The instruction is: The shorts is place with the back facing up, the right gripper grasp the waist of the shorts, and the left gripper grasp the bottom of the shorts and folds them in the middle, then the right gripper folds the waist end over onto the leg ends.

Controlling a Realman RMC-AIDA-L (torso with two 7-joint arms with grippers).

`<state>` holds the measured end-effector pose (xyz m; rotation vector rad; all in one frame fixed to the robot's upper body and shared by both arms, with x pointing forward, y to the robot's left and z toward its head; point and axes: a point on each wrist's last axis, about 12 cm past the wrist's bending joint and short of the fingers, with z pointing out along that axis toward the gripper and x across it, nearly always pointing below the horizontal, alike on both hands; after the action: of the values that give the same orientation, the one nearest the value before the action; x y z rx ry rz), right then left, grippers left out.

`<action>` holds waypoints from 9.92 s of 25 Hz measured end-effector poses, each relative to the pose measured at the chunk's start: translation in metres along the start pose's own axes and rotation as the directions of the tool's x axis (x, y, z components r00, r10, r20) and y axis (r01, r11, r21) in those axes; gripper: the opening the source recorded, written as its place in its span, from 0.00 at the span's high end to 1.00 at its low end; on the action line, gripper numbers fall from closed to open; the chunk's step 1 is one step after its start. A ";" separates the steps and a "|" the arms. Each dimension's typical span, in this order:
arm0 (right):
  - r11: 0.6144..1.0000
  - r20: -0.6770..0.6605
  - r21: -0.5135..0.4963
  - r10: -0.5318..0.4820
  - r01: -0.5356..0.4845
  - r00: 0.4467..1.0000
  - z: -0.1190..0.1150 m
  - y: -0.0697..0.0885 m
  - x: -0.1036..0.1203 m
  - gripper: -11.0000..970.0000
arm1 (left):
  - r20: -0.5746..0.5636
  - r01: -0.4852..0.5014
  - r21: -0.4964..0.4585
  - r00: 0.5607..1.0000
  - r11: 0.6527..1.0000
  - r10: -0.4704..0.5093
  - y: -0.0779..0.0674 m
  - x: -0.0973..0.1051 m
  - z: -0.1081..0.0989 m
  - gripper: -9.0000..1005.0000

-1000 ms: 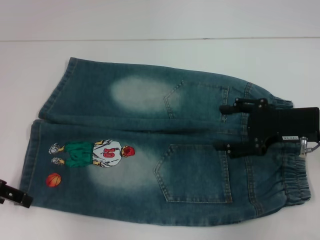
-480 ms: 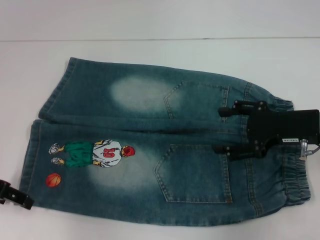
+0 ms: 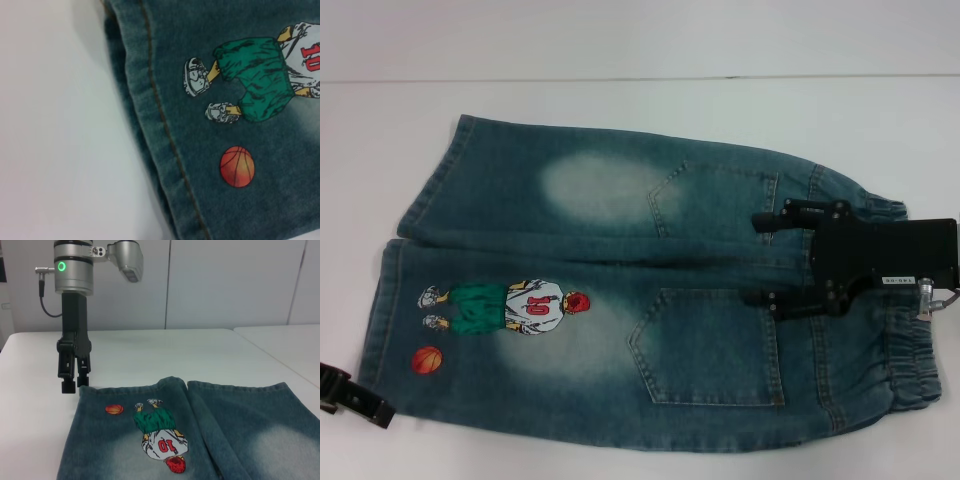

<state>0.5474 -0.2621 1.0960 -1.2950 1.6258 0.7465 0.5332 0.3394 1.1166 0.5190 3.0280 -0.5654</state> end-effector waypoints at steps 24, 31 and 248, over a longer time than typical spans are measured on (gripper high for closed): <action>1.000 0.014 -0.001 0.022 -0.022 1.000 0.000 0.003 0.003 0.06 | -0.012 -0.036 0.023 0.999 0.999 0.036 -0.011 -0.013 0.007 0.19; 1.000 0.016 0.002 0.024 -0.024 1.000 0.000 0.003 0.004 0.06 | -0.006 -0.034 0.026 0.999 0.999 0.034 -0.013 -0.019 0.008 0.35; 0.899 -0.598 0.031 0.367 -0.437 0.713 -0.050 0.011 0.015 0.60 | -0.022 -0.056 -0.113 0.998 0.992 0.054 -0.037 -0.060 0.003 0.91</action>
<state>0.5222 -0.3085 1.1024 -1.3462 2.4710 0.7355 0.5777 0.2872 1.1313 0.6034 3.0295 -0.3859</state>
